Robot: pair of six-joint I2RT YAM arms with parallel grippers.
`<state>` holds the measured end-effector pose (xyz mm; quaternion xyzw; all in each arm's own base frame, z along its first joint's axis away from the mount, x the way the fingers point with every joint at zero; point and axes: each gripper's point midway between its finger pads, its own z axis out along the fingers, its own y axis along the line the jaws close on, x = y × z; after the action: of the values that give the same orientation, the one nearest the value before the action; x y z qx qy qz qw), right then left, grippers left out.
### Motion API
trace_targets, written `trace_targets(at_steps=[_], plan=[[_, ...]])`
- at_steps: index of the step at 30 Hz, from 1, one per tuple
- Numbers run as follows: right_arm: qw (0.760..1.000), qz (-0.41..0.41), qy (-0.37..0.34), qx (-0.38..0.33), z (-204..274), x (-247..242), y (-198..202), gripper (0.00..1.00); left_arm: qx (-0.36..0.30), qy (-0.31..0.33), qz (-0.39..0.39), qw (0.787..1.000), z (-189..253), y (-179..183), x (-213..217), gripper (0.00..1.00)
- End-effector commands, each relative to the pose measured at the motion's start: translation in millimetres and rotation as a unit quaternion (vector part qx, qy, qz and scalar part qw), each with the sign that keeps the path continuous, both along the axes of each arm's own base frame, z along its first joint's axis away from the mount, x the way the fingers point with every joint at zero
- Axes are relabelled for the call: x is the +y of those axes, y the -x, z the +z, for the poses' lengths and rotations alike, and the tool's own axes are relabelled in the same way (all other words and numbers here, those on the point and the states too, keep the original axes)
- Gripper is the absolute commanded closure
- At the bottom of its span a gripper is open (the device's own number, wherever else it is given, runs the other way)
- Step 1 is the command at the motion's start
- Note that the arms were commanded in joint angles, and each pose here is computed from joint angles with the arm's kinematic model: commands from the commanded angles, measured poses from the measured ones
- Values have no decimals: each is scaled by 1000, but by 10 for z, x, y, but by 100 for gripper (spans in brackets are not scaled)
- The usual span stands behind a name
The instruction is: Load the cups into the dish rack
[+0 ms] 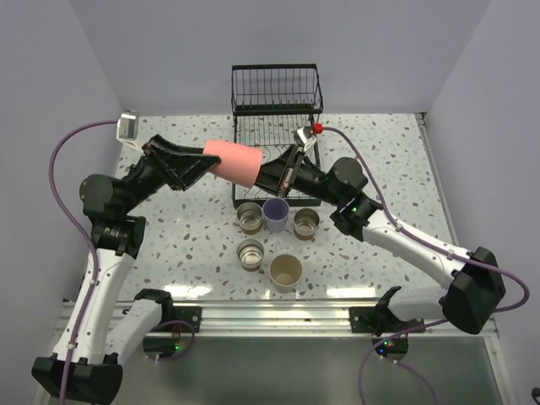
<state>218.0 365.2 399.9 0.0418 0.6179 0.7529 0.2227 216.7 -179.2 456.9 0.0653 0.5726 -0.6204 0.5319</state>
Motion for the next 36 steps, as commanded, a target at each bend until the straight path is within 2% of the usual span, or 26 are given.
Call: trace_targets(at_steps=[1, 3, 6, 8, 10, 11, 15, 17, 18, 20, 21, 23, 25, 26, 28, 29, 31, 32, 34, 35, 36], plan=[[998, -3, 49, -40, 8, -35, 94, 78, -38, -6, 23, 999, 204, -4, 37, 100], [997, -11, 73, -40, -64, -60, 82, 45, -32, -14, 31, 999, 180, -57, 43, 100], [992, -34, 116, -40, -123, -151, 26, 2, -22, -31, 46, 998, 117, -176, 53, 100], [977, -72, 200, 2, -421, -330, -86, 2, -7, -45, 57, 997, 31, -279, 61, 100], [962, -110, 249, -11, -451, -536, -185, 2, -5, -74, 73, 995, -76, -438, 72, 100], [943, -138, 301, 17, -654, -723, -210, 2, 10, -83, 82, 993, -162, -518, 86, 100], [897, -193, 397, 20, -867, -1230, -237, 2, 28, -134, 102, 985, -482, -871, 93, 100], [883, -205, 422, 28, -957, -1415, -191, 2, 59, -158, 114, 979, -704, -1091, 91, 100], [878, -217, 427, 18, -938, -1512, -160, 2, 43, -178, 120, 976, -703, -1151, 49, 100], [868, -221, 445, 16, -981, -1622, -93, 2, 92, -220, 143, 961, -1047, -1396, 36, 100], [862, -233, 450, 8, -956, -1706, -70, 2, 77, -242, 147, 956, -1036, -1451, -38, 100], [851, -241, 466, 5, -971, -1816, -28, 2, 116, -284, 173, 936, -1369, -1686, -48, 100], [841, -259, 475, -9, -902, -1930, -16, 2, 116, -316, 186, 923, -1500, -1794, -126, 100], [836, -260, 483, -9, -907, -1973, 6, 2, 132, -335, 214, 908, -1666, -1940, -77, 100], [828, -272, 490, -20, -836, -2054, 14, 2, 131, -348, 237, 898, -1765, -2064, -97, 100], [824, -273, 496, -20, -839, -2089, 35, 2, 140, -357, 263, 885, -1881, -2181, -45, 100], [818, -280, 502, -24, -825, -2149, 47, 2, 130, -360, 290, 877, -1916, -2316, -56, 100], [815, -282, 506, -22, -838, -2178, 62, 2, 133, -372, 320, 861, -2005, -2434, 16, 100], [811, -284, 511, -22, -852, -2208, 72, 2, 117, -374, 340, 855, -2025, -2558, -28, 100], [808, -284, 515, -20, -870, -2221, 74, 2, 122, -387, 361, 840, -2141, -2656, 9, 100], [806, -283, 520, -20, -887, -2229, 72, 2, 120, -392, 366, 836, -2180, -2698, -11, 100]])
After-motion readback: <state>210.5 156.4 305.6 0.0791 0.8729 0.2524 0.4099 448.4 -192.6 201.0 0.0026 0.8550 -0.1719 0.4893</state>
